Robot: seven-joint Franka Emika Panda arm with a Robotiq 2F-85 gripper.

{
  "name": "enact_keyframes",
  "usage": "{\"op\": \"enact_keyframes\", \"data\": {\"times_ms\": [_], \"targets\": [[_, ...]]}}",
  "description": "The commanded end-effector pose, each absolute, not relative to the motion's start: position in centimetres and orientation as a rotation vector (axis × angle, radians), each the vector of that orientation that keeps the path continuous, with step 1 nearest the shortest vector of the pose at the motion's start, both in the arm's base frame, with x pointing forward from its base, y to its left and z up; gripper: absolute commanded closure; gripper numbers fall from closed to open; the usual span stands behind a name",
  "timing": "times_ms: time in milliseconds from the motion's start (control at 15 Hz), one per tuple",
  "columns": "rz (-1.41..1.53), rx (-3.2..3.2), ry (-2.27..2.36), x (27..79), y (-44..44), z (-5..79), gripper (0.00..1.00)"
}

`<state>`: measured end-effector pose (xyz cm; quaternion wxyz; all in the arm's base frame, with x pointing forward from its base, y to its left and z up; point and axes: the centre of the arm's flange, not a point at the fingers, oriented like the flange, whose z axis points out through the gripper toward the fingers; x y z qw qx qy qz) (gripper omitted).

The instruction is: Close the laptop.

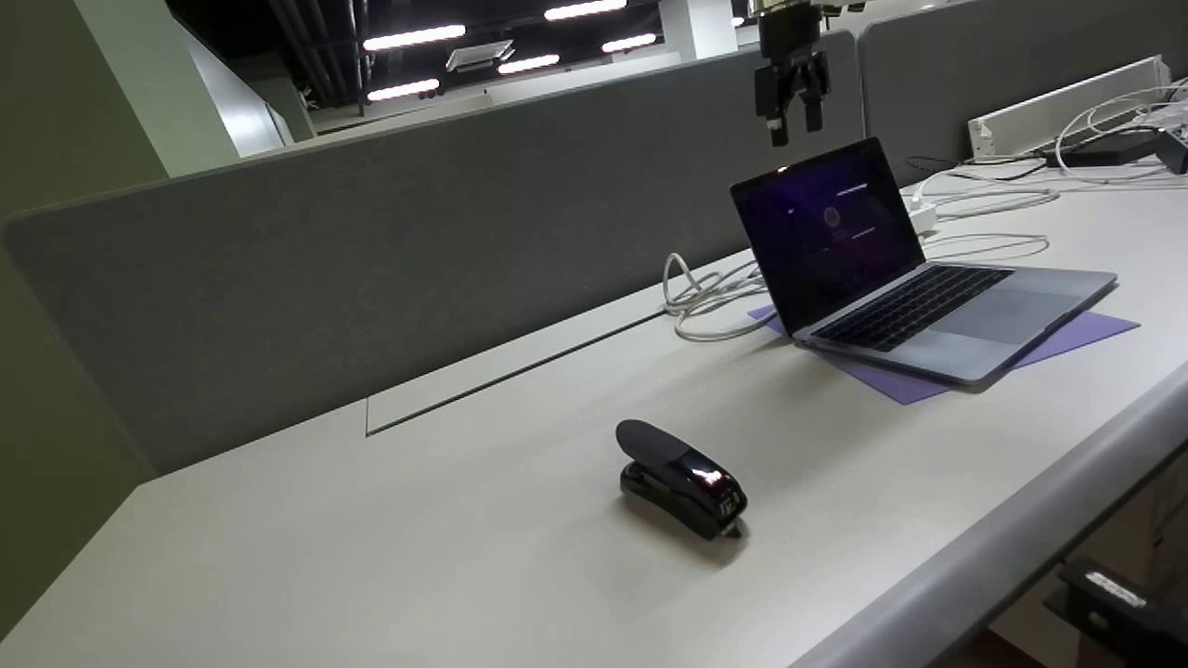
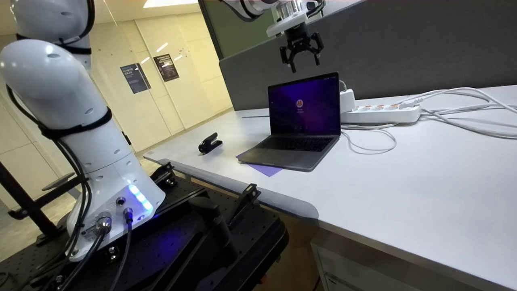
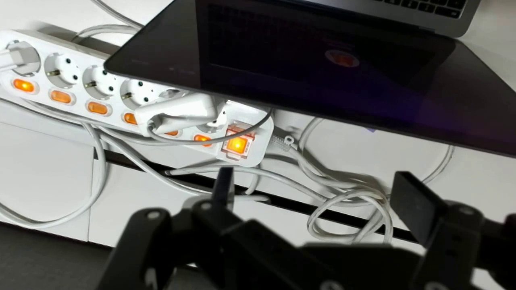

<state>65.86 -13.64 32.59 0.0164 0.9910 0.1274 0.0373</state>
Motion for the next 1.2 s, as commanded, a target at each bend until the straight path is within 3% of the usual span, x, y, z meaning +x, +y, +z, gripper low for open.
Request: {"op": "enact_keyframes", "data": {"times_ms": [0,1133], "targets": [[0.106,3.078,0.378,67.5,-13.4,31.9,0.0],[-0.083,3.105,0.299,64.2,-11.9,28.9,0.0]]}}
